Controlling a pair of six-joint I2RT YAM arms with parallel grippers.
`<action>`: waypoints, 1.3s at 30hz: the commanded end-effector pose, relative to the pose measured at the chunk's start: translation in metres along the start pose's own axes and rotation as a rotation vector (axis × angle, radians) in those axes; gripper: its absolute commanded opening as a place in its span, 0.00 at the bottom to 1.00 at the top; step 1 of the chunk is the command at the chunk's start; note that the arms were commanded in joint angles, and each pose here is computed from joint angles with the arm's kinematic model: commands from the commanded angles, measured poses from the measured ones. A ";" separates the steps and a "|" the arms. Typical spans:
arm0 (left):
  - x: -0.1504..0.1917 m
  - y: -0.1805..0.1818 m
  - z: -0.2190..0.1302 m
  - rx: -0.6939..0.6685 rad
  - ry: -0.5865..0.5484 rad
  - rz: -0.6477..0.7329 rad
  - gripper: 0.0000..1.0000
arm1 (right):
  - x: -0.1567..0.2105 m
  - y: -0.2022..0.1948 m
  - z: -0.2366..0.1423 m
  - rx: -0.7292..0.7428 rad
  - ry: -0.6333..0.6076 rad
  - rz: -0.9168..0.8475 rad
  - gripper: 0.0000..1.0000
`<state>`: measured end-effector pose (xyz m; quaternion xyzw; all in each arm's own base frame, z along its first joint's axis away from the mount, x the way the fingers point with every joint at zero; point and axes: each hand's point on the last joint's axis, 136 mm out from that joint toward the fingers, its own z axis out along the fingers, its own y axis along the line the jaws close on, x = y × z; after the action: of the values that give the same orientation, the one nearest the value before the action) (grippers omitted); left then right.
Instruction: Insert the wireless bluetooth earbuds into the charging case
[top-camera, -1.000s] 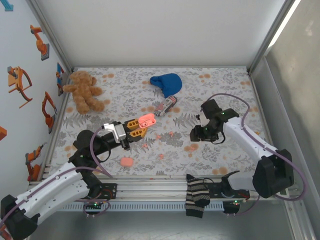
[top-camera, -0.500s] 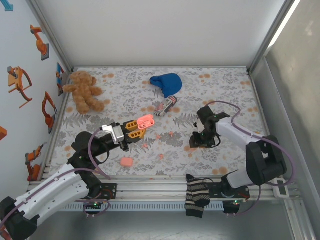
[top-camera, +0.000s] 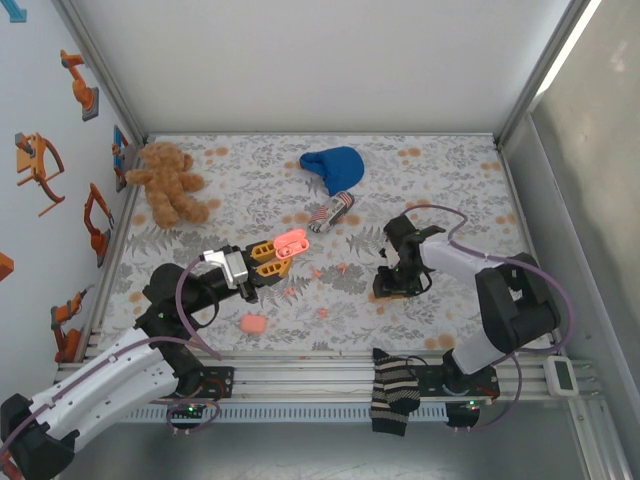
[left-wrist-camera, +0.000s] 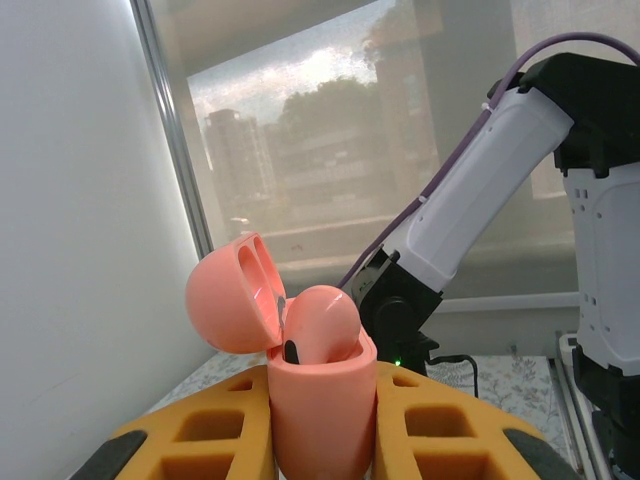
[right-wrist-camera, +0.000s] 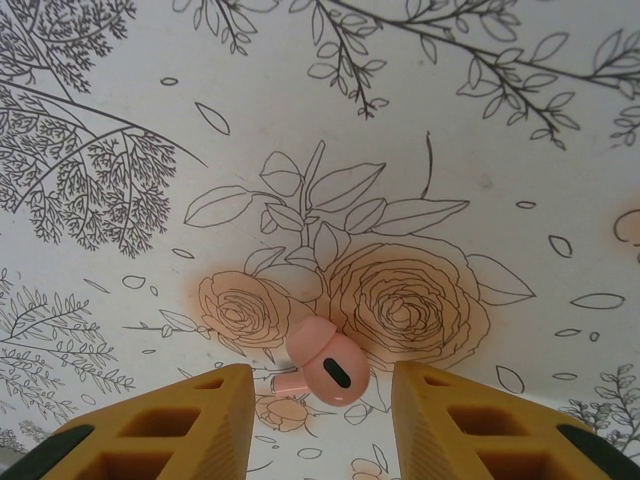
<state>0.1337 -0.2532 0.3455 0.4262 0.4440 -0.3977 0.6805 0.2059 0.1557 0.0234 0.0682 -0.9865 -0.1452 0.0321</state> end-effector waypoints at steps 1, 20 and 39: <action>-0.004 -0.003 -0.002 0.005 -0.017 -0.003 0.00 | -0.002 -0.001 0.003 0.022 -0.004 0.004 0.39; -0.002 -0.002 -0.006 -0.011 -0.005 -0.005 0.00 | -0.003 -0.001 0.013 0.050 0.018 -0.009 0.30; 0.003 0.001 -0.007 -0.029 0.015 -0.013 0.00 | -0.010 0.003 -0.013 0.094 -0.052 -0.076 0.26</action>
<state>0.1352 -0.2487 0.3398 0.4206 0.4606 -0.3906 0.6771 0.2095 0.1566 0.0197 0.0909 -0.9898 -0.1079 0.0218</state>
